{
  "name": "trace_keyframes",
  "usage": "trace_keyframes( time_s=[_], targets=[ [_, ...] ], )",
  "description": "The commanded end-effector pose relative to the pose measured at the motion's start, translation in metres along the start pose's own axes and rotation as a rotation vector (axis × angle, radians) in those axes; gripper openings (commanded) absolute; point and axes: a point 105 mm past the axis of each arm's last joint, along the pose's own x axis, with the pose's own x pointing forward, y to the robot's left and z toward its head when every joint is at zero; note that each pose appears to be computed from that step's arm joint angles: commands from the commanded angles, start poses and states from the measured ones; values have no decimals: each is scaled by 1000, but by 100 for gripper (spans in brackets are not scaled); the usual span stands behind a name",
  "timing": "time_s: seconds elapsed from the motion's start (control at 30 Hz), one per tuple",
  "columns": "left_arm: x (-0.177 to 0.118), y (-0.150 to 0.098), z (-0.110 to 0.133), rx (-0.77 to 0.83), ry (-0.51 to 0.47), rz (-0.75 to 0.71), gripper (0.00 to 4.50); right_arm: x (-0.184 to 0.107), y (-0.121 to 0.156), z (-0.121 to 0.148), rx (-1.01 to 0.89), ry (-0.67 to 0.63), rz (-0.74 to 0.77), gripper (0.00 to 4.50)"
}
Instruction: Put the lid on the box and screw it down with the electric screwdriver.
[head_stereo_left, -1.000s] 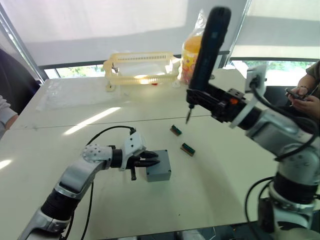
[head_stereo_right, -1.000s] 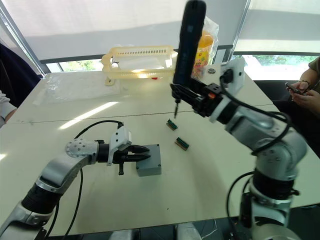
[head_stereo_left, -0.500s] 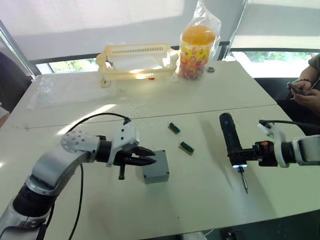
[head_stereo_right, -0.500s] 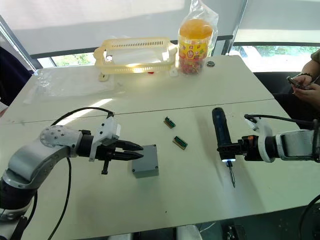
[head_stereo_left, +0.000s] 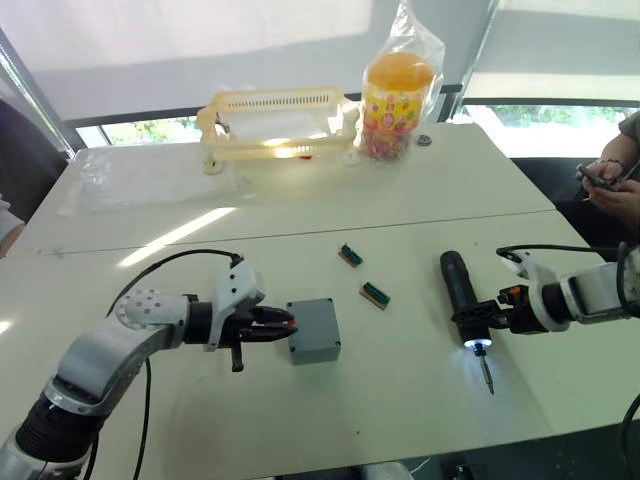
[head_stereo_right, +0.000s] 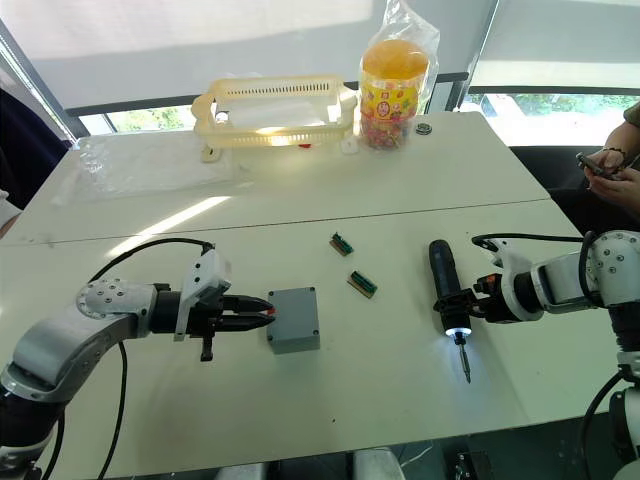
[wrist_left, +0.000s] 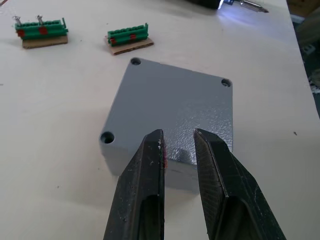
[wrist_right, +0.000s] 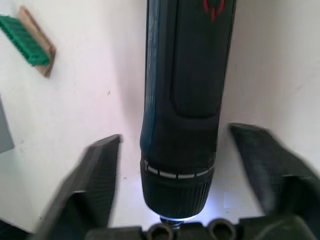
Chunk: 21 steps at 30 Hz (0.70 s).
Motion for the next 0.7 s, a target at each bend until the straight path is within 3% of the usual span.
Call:
trace_keyframes(
  time_s=[0.03,0.13,0.27,0.3,0.37,0.43,0.57,0.7],
  targets=[
    [-16,17,3,-2,-17,92,94,-13,0,19,-95,-107,-63,447],
    [-24,24,-5,-32,-3,126,94,-24,6,42,-253,-257,-102,447],
    [-26,24,-12,-77,0,122,94,-41,61,61,-484,-457,105,447],
    [-25,23,-16,-79,10,121,94,-39,77,53,-536,-451,180,447],
    [-15,19,-22,-94,16,113,94,-21,119,8,-713,-365,361,447],
    [-6,17,-26,-97,19,111,94,-3,137,-28,-802,-290,440,447],
    [6,14,-34,-87,40,114,94,22,143,-53,-807,-261,473,447],
    [16,15,-39,-71,52,120,94,41,149,-59,-797,-259,490,447]
  ],
)
